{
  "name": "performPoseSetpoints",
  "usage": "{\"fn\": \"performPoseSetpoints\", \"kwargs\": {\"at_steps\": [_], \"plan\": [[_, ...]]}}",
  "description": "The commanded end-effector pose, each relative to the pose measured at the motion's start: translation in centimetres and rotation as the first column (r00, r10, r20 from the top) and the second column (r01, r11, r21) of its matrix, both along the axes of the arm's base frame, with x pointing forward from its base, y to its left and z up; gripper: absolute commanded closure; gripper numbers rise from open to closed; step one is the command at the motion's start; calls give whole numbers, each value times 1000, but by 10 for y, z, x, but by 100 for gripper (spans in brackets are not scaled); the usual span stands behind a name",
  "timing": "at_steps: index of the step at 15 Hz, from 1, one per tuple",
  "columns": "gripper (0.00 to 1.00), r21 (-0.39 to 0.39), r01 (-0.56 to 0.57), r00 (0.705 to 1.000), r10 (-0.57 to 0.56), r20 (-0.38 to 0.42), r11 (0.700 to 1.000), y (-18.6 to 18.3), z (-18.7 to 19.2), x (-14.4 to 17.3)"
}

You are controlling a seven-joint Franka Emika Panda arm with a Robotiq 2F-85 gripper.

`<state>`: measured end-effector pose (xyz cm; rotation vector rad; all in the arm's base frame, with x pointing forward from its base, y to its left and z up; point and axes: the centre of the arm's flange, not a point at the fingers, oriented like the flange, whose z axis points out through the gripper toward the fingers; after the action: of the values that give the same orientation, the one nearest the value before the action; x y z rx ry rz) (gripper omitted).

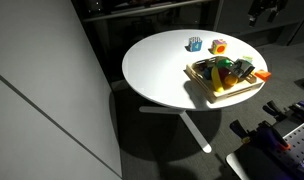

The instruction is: Put the gray block on the tray

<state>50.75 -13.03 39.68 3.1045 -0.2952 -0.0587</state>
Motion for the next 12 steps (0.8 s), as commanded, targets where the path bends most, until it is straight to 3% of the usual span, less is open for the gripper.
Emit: {"fn": "performPoseSetpoints", "kwargs": {"at_steps": [1, 12], "plan": [[0, 0, -57, 998, 57, -8, 998, -17, 4, 18], [0, -12, -36, 999, 36, -19, 999, -9, -11, 12]]}}
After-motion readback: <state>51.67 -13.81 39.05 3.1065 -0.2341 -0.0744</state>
